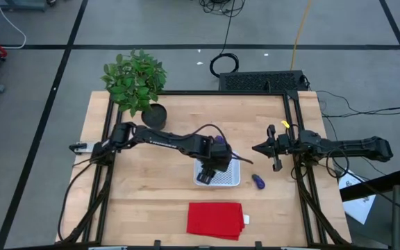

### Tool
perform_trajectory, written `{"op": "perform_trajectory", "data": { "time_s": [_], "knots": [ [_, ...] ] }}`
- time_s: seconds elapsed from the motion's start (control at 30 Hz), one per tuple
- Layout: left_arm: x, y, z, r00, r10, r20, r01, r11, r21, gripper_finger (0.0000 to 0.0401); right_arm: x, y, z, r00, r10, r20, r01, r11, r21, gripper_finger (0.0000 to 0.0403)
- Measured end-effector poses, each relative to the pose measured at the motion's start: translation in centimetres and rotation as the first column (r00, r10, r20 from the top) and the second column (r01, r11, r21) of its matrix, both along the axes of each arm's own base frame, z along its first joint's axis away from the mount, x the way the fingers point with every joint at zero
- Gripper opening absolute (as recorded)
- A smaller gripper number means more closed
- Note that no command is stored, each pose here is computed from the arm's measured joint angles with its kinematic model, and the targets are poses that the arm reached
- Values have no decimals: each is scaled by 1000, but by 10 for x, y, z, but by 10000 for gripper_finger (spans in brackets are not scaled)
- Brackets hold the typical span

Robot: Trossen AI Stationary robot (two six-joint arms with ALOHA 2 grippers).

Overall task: Pick and placing Produce into tupperware
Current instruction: Put the green guava into the white bin

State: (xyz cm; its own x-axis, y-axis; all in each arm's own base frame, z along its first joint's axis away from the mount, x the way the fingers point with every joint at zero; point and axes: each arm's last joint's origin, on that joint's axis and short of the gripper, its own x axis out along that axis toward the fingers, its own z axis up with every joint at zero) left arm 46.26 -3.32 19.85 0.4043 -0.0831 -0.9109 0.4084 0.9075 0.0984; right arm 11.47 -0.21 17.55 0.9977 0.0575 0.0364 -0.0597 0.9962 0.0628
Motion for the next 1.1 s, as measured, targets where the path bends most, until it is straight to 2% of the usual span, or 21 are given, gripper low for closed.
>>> {"op": "perform_trajectory", "data": {
  "time_s": [0.17, 0.4, 0.83, 1.1],
  "knots": [
    [3, 6, -6, 997, 74, -7, -74, 997, -22, 230, 0, 0, 0, 1000, 0, -2, 0, 1000, 0, 0],
    [4, 5, -17, 993, 114, -39, -115, 993, -14, 230, 0, 0, 0, 1000, 0, 0, 0, 1000, -3, 0],
    [7, 3, -27, 992, 117, -43, -117, 993, -7, 230, 0, 0, 0, 1000, 0, -4, 0, 1000, -1, 0],
    [3, -7, -28, 989, 125, -74, -122, 992, 43, 230, 0, 0, 0, 1000, 0, -4, 0, 1000, 0, 0]
  ]
}}
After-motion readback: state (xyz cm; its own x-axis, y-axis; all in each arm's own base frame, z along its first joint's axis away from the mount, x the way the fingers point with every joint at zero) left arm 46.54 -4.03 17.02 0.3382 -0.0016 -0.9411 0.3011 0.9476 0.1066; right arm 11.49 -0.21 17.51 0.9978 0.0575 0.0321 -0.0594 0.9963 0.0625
